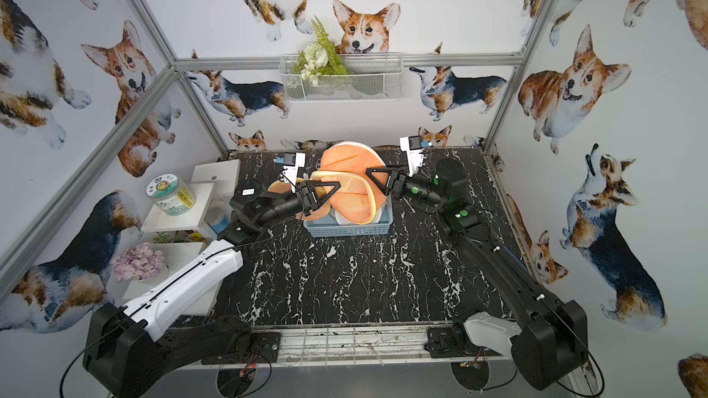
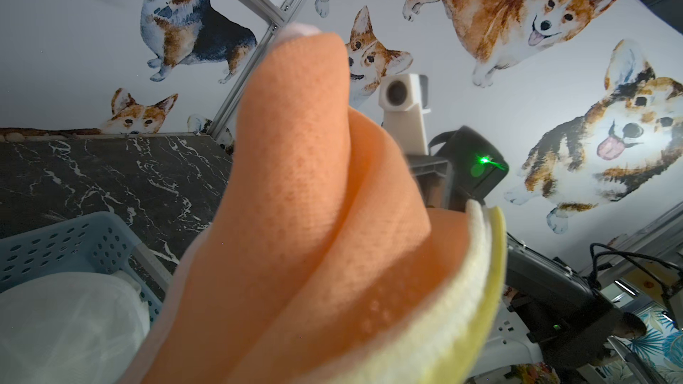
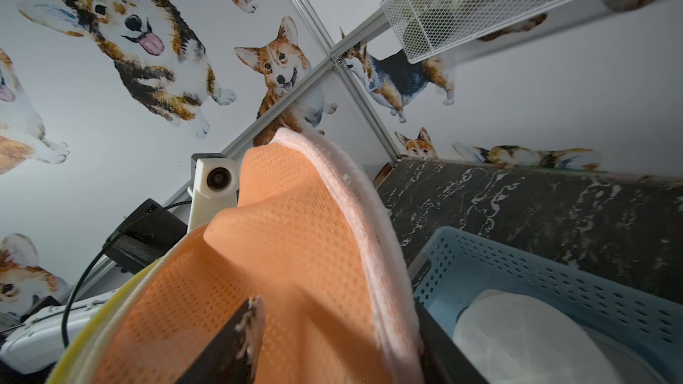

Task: Turn the laundry bag inside out
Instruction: Turn over the laundry bag.

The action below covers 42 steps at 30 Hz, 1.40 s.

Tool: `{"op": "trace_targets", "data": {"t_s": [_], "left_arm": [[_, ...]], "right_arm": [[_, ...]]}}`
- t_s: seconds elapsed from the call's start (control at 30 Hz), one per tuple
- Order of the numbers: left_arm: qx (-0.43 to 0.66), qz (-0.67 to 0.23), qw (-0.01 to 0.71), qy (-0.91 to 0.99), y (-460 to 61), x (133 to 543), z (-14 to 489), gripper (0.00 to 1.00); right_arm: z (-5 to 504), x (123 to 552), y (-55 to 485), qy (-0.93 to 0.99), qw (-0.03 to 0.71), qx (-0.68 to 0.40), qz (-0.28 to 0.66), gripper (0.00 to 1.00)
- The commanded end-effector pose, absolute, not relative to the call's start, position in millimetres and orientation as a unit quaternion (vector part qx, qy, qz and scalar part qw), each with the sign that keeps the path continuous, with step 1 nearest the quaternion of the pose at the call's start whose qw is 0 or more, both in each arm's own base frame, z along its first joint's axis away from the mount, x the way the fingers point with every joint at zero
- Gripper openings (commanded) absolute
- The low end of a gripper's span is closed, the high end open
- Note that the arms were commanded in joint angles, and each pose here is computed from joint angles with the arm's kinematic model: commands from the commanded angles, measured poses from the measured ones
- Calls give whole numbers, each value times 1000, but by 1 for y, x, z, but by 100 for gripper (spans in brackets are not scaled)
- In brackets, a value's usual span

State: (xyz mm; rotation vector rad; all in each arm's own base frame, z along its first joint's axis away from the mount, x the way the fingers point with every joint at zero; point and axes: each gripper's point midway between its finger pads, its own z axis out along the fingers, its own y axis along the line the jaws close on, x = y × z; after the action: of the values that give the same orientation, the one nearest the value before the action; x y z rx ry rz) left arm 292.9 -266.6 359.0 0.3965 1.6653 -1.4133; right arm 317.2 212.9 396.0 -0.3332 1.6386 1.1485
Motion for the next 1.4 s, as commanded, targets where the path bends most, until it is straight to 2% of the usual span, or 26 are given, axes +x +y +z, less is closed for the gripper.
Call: {"op": "trace_targets", "data": {"t_s": [0.0,0.13,0.23,0.33,0.37,0.5,0.6,0.87,1.1,1.2,1.23,1.37], "left_arm": [[176,-517,418,726,-265,296,327,0],[209,-493,394,748,-271,290,318,0],[239,-487,378,750,-280,279,316,0],[263,-491,369,744,-289,269,318,0],[269,-486,366,747,-291,267,318,0],[274,-478,364,751,-290,265,316,0],[275,-481,362,750,-291,265,316,0],[270,-484,362,749,-292,266,317,0],[270,-485,363,748,-292,265,319,0],[271,-486,361,748,-292,264,319,0],[271,-486,361,749,-292,264,319,0],[277,-490,355,747,-294,260,317,0]], "right_arm": [[408,315,194,694,584,-172,385,71],[430,298,214,681,568,-245,392,68],[417,297,257,702,538,-306,351,68],[402,299,283,725,504,-343,319,57],[400,300,288,731,499,-349,308,56],[396,296,294,744,496,-367,255,55],[389,290,296,751,485,-375,246,51],[366,276,293,766,472,-377,221,50],[358,281,295,771,474,-373,206,28],[367,284,297,764,485,-369,211,5],[370,284,299,761,488,-369,215,0],[399,300,295,753,536,-314,216,0]]}}
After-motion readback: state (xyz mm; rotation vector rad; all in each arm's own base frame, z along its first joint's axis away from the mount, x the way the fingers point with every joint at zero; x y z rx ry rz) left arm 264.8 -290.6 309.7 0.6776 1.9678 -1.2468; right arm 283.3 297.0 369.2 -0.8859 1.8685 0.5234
